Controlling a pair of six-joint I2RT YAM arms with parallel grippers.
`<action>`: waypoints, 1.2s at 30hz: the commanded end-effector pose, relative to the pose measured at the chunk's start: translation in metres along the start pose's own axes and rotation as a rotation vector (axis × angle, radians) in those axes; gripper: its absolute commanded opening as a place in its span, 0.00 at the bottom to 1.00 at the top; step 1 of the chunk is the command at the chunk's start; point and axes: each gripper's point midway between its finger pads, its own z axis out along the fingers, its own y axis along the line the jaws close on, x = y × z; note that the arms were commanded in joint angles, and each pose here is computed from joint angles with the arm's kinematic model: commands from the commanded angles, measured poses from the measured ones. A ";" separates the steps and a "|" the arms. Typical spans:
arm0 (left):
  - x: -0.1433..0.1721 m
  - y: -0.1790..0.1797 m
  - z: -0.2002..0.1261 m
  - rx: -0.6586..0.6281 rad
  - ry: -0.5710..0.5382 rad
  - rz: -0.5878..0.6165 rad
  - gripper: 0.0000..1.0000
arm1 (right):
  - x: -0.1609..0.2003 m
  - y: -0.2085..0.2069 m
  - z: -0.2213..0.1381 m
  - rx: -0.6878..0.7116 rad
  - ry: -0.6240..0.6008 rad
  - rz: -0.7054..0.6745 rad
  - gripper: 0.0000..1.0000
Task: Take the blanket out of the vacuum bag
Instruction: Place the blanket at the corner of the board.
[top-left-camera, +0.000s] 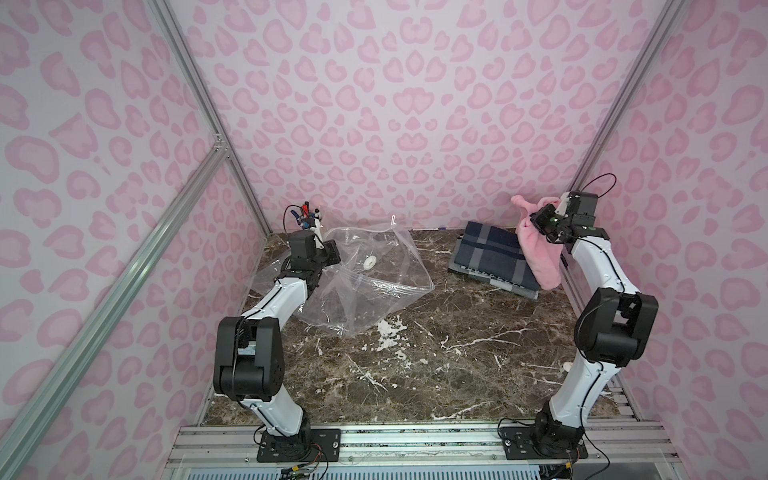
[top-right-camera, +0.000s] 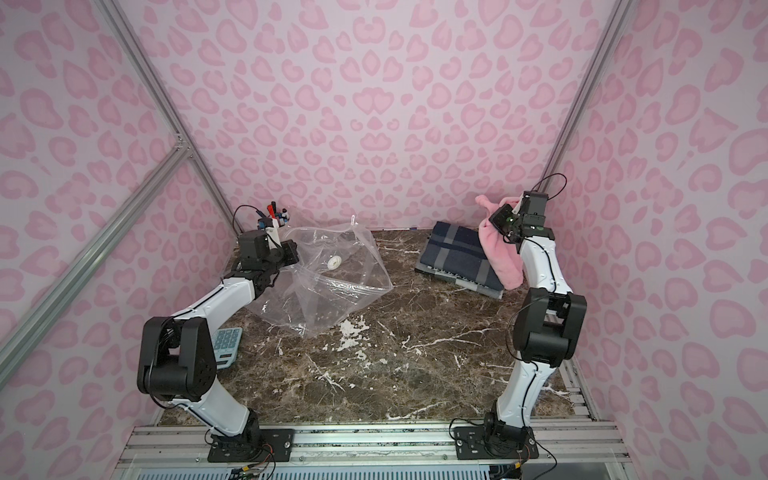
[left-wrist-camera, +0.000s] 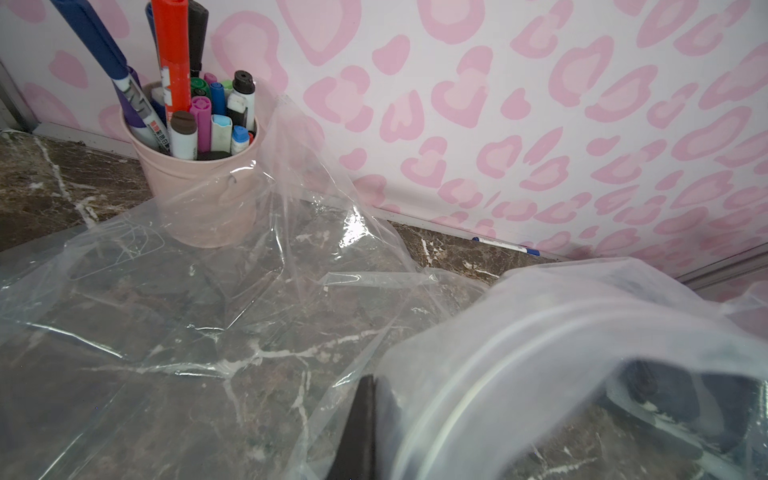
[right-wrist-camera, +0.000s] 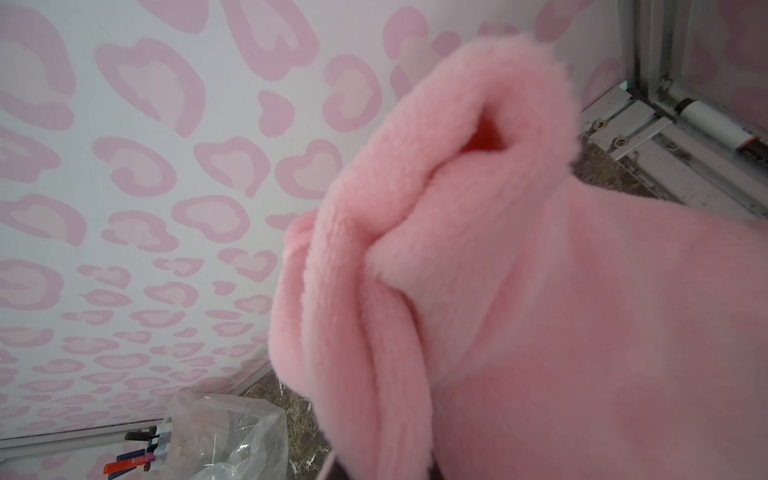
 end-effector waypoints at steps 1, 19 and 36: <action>-0.006 -0.005 -0.005 0.019 -0.023 0.002 0.04 | 0.003 0.007 0.008 -0.014 -0.006 -0.006 0.00; 0.009 -0.015 -0.022 0.047 -0.003 0.004 0.04 | 0.067 0.030 0.071 -0.030 0.099 -0.001 0.00; 0.011 -0.016 -0.020 0.053 0.002 0.000 0.04 | 0.093 0.038 0.095 -0.039 0.147 0.004 0.00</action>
